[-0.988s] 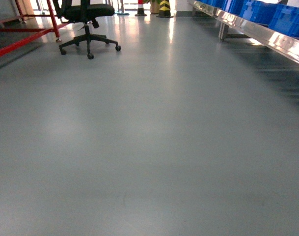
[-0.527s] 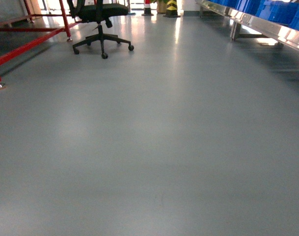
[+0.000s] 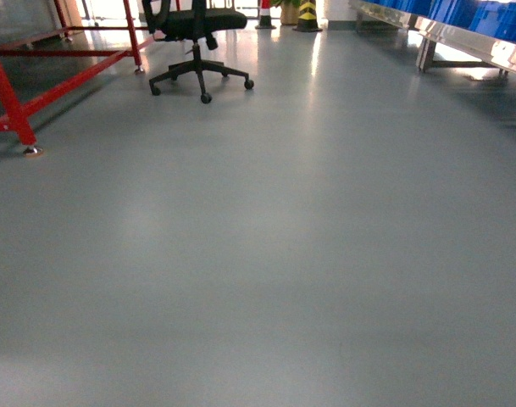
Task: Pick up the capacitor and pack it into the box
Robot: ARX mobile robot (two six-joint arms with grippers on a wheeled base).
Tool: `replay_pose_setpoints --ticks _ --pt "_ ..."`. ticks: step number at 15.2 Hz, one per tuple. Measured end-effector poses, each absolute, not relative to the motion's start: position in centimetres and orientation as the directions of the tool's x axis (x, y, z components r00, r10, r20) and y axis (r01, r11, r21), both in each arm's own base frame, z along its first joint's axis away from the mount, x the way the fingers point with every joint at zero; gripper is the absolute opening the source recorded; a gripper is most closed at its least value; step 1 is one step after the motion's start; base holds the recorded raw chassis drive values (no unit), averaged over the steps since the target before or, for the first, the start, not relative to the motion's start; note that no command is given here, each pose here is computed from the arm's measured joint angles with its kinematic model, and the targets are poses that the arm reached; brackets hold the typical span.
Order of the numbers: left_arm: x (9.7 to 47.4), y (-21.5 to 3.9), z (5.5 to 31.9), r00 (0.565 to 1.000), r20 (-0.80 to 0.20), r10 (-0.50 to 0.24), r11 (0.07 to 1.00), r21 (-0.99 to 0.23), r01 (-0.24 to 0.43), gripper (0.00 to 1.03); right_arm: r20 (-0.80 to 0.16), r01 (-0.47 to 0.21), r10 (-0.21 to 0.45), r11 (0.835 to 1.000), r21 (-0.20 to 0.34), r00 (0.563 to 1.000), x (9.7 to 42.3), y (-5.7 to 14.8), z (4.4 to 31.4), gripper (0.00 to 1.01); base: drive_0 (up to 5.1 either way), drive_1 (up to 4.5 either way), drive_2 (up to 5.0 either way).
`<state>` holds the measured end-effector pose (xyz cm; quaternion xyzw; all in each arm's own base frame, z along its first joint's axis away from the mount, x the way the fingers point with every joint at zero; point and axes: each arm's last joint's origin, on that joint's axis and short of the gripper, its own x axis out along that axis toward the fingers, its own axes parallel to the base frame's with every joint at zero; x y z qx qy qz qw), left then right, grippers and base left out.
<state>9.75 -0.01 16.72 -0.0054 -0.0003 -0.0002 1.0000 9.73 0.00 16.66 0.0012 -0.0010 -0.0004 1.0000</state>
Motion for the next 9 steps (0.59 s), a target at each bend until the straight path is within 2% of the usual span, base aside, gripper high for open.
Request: replay_pose_setpoints --ticks 9 --pt "9.75 -0.01 16.68 1.000 -0.003 -0.001 1.000 -0.010 0.001 0.44 0.002 0.000 0.000 1.000 0.002 1.000 9.73 0.00 16.67 0.98 -5.0 2.49 2.5"
